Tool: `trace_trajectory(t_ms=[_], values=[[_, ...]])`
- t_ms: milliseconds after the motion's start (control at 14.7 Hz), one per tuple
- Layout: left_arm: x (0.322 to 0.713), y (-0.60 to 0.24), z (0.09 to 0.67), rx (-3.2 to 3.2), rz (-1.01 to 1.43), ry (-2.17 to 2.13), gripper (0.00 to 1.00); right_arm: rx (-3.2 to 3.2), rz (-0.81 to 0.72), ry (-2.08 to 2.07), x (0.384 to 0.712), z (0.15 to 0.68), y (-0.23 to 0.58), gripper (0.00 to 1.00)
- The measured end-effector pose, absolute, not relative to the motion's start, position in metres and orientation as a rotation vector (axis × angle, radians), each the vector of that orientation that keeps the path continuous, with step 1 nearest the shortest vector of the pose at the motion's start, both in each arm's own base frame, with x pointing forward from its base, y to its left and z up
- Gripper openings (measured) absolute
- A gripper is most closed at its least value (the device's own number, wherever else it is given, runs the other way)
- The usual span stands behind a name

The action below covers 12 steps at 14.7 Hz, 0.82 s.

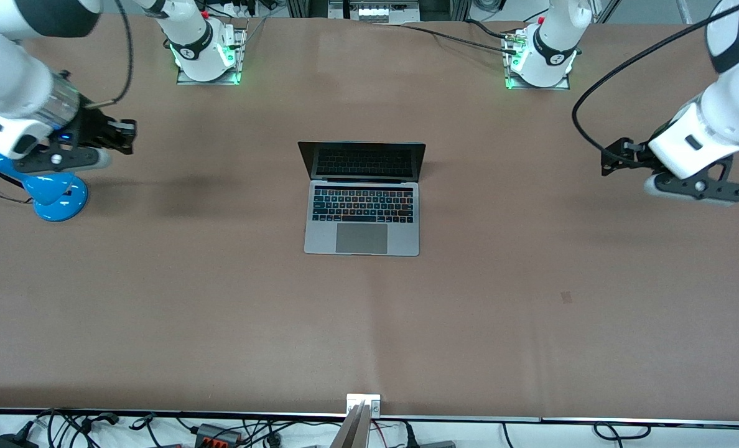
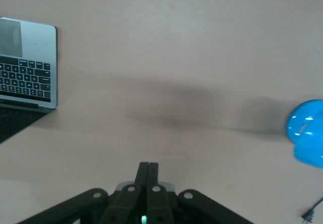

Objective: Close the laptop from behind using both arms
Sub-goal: 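Move the left gripper and the right gripper toward the laptop screen's back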

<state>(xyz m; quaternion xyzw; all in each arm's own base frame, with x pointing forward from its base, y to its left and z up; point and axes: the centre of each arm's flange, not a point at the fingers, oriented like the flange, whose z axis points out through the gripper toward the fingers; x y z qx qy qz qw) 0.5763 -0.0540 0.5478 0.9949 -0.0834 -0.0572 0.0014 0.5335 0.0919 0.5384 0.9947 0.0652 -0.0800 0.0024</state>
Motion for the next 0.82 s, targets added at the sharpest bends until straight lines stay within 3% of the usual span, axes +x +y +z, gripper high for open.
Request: trace_trajectory(t_ms=[136, 613, 681, 817], values=[[0.578, -0.053, 0.538, 3.116, -0.233, -0.277, 0.81, 3.117, -0.268, 0.173, 0.532, 0.533, 0.111, 0.01], [0.568, -0.069, 0.538, 3.02, -0.343, -0.166, 0.08, 3.113, -0.42, 0.078, 0.504, 0.495, 0.224, 0.01], [0.563, -0.082, 0.536, 3.001, -0.39, -0.155, 0.02, 3.118, -0.457, 0.06, 0.5, 0.487, 0.238, 0.01], [0.548, -0.127, 0.535, 2.991, -0.478, -0.175, 0.01, 3.107, -0.505, 0.033, 0.494, 0.473, 0.259, 0.01]])
